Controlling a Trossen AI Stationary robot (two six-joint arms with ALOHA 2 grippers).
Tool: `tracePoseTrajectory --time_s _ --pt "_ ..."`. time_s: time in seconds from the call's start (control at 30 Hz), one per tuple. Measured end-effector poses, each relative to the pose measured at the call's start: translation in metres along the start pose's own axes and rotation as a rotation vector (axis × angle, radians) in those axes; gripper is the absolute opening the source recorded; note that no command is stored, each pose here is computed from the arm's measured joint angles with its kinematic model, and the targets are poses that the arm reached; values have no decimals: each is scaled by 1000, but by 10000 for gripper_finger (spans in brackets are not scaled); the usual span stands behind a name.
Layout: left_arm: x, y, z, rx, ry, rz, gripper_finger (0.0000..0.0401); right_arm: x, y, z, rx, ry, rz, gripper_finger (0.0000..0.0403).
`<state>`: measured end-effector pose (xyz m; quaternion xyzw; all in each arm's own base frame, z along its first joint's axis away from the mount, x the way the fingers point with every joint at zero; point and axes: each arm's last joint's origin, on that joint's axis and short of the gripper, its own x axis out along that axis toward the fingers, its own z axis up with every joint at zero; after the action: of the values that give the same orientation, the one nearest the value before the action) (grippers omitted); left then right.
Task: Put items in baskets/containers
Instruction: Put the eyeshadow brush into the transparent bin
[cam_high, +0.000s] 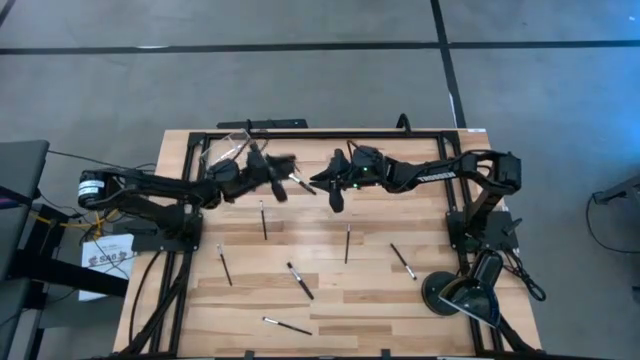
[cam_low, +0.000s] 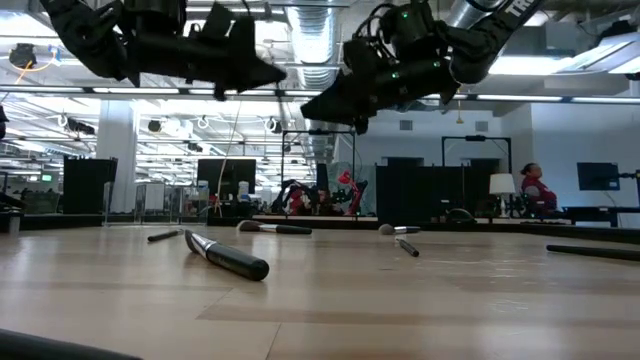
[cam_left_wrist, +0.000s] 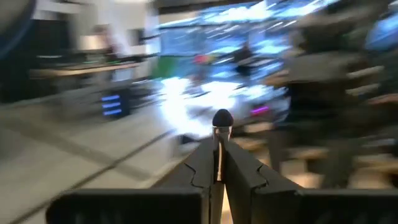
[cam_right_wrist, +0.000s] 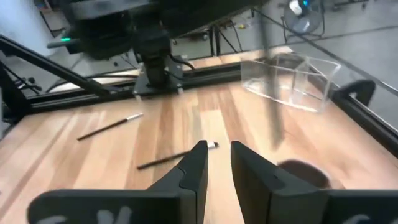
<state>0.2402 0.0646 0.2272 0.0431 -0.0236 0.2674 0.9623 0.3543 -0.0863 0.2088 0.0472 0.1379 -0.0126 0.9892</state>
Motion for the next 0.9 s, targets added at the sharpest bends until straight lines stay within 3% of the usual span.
tracePoseTrajectory --time_s 0.13,0.43,0.57,0.9 --pt "-5 31 -2 63 66 197 17 0 -1 -1 3 9 -6 62" --pt "-33 97 -23 19 79 504 18 0 0 0 -6 1 -1 62" --pt "-37 117 -24 -14 43 566 18 0 1 2 -7 -21 0 61" --pt "-34 147 -53 -82 133 715 20 0 1 2 2 -24 0 61"
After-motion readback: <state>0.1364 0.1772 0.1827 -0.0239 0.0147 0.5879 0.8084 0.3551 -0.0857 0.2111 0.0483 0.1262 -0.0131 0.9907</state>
